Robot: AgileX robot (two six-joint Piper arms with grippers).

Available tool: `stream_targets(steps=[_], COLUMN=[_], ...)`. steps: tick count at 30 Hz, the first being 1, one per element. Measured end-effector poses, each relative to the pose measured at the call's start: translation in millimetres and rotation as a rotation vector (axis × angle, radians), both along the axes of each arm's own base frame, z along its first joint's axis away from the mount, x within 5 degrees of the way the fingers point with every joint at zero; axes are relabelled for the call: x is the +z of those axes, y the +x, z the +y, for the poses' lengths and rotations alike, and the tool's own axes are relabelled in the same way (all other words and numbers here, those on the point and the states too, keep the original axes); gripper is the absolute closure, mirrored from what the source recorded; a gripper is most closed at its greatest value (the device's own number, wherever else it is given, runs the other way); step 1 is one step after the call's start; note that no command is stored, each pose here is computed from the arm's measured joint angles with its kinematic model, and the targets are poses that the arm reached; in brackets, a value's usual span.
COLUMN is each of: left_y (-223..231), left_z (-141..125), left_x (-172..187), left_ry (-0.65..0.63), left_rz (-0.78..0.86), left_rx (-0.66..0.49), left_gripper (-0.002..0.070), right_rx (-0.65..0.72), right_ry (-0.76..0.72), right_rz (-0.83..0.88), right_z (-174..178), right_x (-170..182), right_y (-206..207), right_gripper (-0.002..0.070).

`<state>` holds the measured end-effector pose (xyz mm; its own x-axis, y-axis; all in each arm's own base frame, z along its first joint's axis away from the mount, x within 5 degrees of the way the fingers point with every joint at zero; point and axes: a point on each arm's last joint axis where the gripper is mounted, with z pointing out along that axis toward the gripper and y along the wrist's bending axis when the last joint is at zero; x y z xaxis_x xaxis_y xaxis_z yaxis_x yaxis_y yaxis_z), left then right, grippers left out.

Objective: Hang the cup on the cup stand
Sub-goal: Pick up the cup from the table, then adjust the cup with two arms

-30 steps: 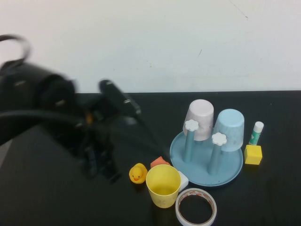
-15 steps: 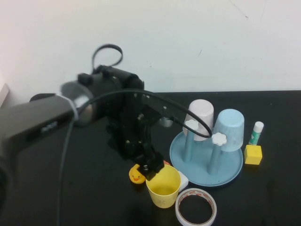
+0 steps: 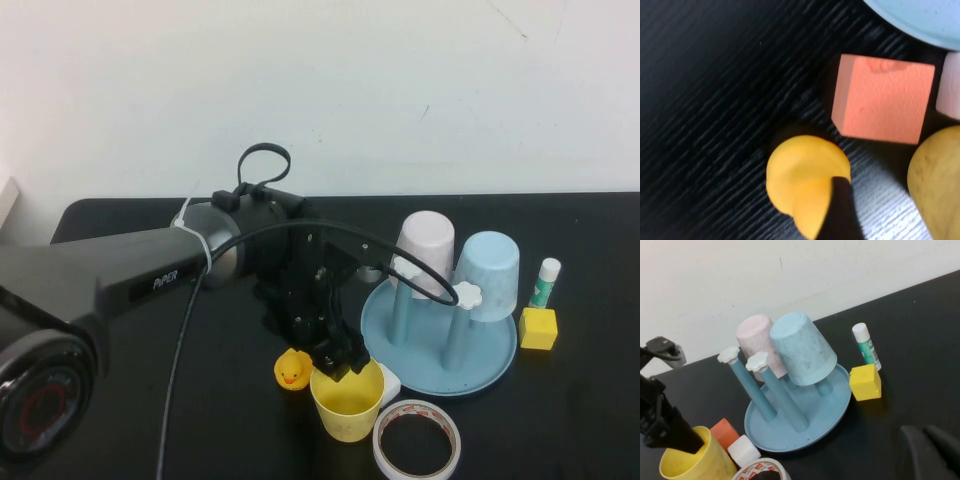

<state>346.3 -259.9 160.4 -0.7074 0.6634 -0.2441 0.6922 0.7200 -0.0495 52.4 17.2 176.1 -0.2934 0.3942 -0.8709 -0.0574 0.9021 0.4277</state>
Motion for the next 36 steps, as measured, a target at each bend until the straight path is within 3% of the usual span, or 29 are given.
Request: stream_targets(steps=[7,14,19,22,29,32,36], left_y=[1,1,0,-4,-34,-58,-95], left_z=[-3,-3,-3,0,21,30,42], left_x=[-14,-22,-8,24,136,162,170], left_ry=[-0.007,-0.002,-0.018,-0.051,-0.171,-0.221,-0.278], left_rz=[0.028,0.045,0.02,-0.03,-0.247,-0.311,-0.392], left_rx=[0.014,0.018,0.014,-0.003,-0.113,-0.15,-0.18], left_gripper=[0.0351,0.0626,0.0657,0.0658,0.0658,0.0658,0.0658], right_rx=[0.001,0.001,0.002,0.002,0.004,0.004,0.004], right_ry=[-0.006,-0.006,-0.006,-0.008,-0.014,-0.014,-0.014], right_rz=[-0.001,-0.001,-0.001,-0.001,-0.003,-0.003,-0.003], right_z=[0,0,0,0,0,0,0], right_x=[0,0,0,0,0,0,0], right_y=[0,0,0,0,0,0,0], right_gripper=[0.0678,0.0678,0.0678,0.0678,0.0678,0.0678,0.0678])
